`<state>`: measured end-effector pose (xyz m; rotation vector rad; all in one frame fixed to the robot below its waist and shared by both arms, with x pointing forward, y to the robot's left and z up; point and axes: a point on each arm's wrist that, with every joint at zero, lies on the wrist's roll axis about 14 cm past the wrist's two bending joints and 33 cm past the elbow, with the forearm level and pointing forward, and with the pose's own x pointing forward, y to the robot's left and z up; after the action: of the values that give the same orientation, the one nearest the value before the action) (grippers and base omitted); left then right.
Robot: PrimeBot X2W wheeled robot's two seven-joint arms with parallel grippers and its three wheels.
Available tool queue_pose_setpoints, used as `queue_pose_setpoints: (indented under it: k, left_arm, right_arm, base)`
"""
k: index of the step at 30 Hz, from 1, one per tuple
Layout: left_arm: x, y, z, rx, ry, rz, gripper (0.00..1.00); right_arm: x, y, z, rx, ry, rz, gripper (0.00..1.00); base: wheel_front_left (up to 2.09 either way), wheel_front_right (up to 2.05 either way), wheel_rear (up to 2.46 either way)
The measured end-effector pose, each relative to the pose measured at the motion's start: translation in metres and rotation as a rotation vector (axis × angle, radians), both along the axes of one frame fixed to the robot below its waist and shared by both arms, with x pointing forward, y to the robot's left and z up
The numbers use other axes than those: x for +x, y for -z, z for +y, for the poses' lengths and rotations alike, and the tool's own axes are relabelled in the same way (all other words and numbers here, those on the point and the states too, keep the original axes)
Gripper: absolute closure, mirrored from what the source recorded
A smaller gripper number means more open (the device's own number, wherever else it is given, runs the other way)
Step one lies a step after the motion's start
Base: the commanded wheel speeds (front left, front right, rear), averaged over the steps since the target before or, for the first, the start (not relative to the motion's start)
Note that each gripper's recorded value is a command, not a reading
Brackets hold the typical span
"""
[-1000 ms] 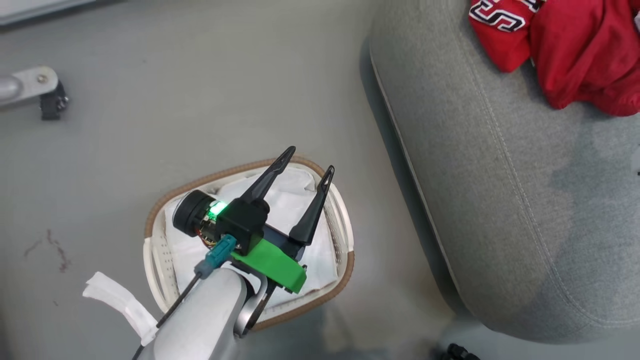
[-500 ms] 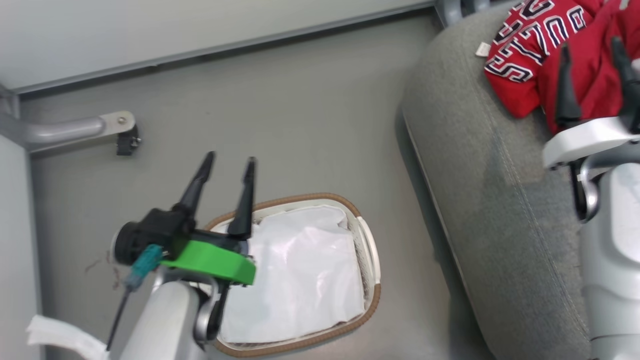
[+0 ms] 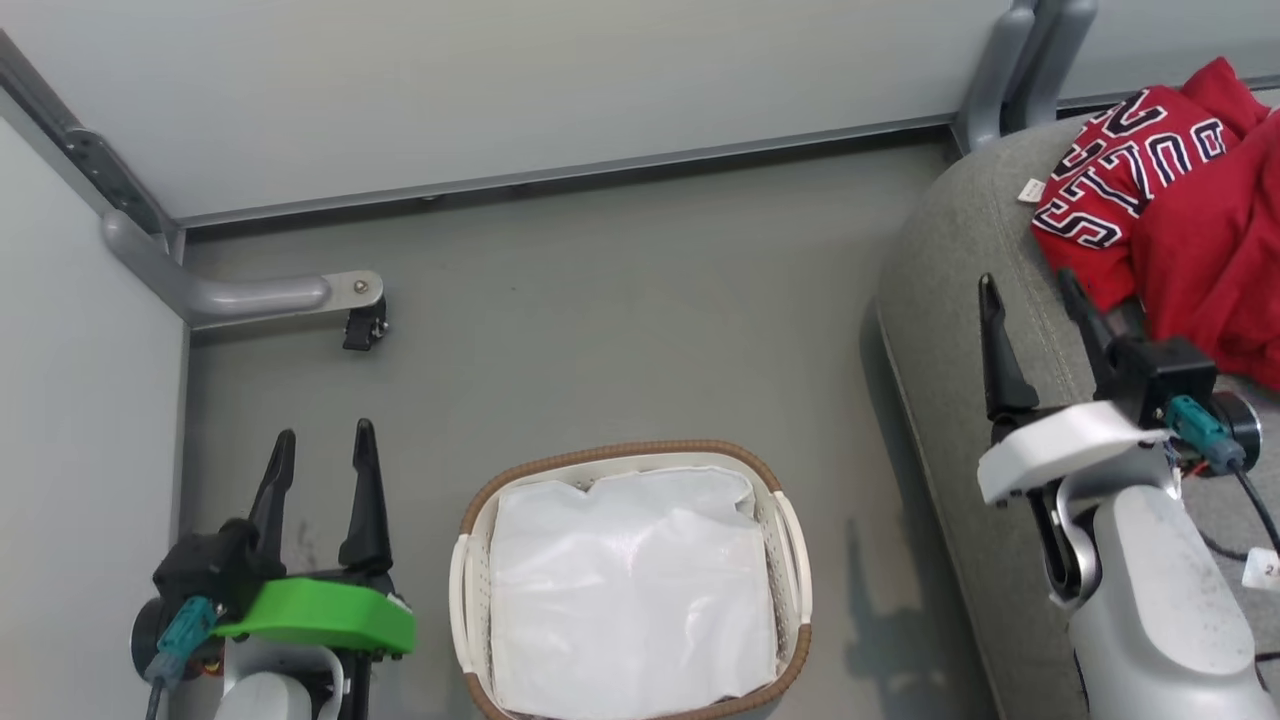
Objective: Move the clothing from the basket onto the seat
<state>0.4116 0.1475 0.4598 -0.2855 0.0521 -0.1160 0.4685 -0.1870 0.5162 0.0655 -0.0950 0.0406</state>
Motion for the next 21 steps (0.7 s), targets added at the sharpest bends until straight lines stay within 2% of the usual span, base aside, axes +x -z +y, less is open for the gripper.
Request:
queue_pose_setpoints:
  k: [6, 13, 21]
  left_arm:
    - [-0.022, 0.003, 0.015, -0.011, -0.047, 0.018, 0.00]
    - [-0.040, 0.008, 0.015, -0.035, -0.053, 0.042, 0.00]
    - [-0.041, 0.007, 0.014, -0.037, -0.050, 0.039, 0.00]
  right_arm:
    - [-0.023, 0.013, 0.011, 0.061, -0.025, 0.030, 0.00]
    - [-0.044, 0.026, 0.026, 0.073, -0.069, 0.066, 0.00]
    - [-0.050, 0.029, 0.026, 0.084, -0.067, 0.077, 0.00]
  base:
    - [0.00, 0.00, 0.00]
    - [0.00, 0.00, 0.00]
    - [0.00, 0.00, 0.00]
